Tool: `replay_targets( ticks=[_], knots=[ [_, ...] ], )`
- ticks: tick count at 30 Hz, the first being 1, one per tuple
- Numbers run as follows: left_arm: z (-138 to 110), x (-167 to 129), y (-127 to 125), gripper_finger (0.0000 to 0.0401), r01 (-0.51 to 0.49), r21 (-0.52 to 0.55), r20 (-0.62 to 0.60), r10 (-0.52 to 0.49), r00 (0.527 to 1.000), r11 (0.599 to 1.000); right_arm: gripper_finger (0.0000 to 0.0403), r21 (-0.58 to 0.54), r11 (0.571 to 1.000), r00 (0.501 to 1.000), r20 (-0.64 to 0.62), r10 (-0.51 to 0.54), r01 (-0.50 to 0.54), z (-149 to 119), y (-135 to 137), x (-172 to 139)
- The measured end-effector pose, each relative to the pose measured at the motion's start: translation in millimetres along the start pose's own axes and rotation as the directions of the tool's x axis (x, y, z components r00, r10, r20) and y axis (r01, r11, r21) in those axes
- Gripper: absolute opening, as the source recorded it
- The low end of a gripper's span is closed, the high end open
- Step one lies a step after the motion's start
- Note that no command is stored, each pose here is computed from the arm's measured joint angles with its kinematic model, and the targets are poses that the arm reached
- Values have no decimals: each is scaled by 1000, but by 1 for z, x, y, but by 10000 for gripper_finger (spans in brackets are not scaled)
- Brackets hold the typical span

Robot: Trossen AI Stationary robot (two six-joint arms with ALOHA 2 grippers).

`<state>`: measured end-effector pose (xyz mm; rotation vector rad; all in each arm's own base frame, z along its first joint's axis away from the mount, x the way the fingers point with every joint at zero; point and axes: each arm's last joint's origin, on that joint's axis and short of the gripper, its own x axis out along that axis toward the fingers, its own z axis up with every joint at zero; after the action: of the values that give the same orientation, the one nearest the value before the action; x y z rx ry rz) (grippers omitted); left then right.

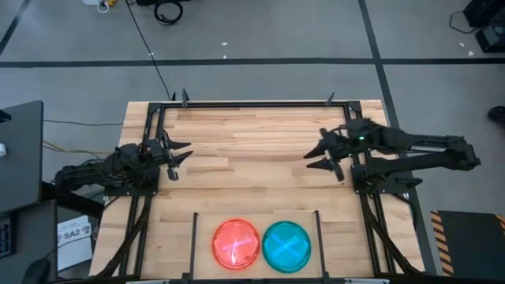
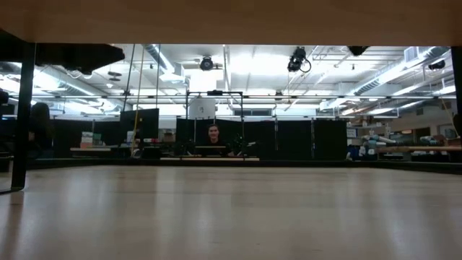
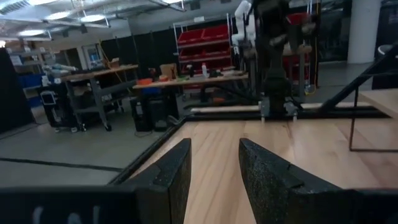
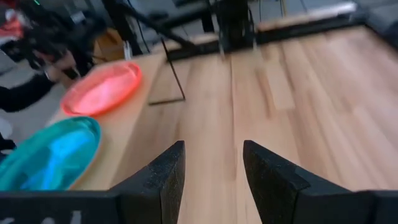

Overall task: Place and stack plates onto a shelf
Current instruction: Return to Home Position

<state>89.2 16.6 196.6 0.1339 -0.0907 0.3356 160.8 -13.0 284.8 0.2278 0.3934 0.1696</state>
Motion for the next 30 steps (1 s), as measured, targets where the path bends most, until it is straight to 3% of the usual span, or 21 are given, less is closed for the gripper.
replay_targets(
  ticks=[10,19,24,28,30],
  knots=[
    [-3,0,0,141,3,-19,-27,-3,1000,1000,169,-75,997,985,172,22,-9,-7,22,-65],
    [-3,0,0,141,3,-27,-29,-4,1000,1000,169,-207,978,933,355,64,12,-21,37,-113],
    [-3,0,0,141,3,-27,-29,-4,1000,1000,169,-228,974,906,415,81,17,-38,37,-120],
    [-3,0,0,141,3,-28,-29,-4,1000,1000,169,-214,976,880,471,69,38,-50,31,-111],
    [-3,0,0,141,3,-28,-30,-4,1000,1000,169,-192,980,889,455,42,52,-53,27,-103]
  ],
)
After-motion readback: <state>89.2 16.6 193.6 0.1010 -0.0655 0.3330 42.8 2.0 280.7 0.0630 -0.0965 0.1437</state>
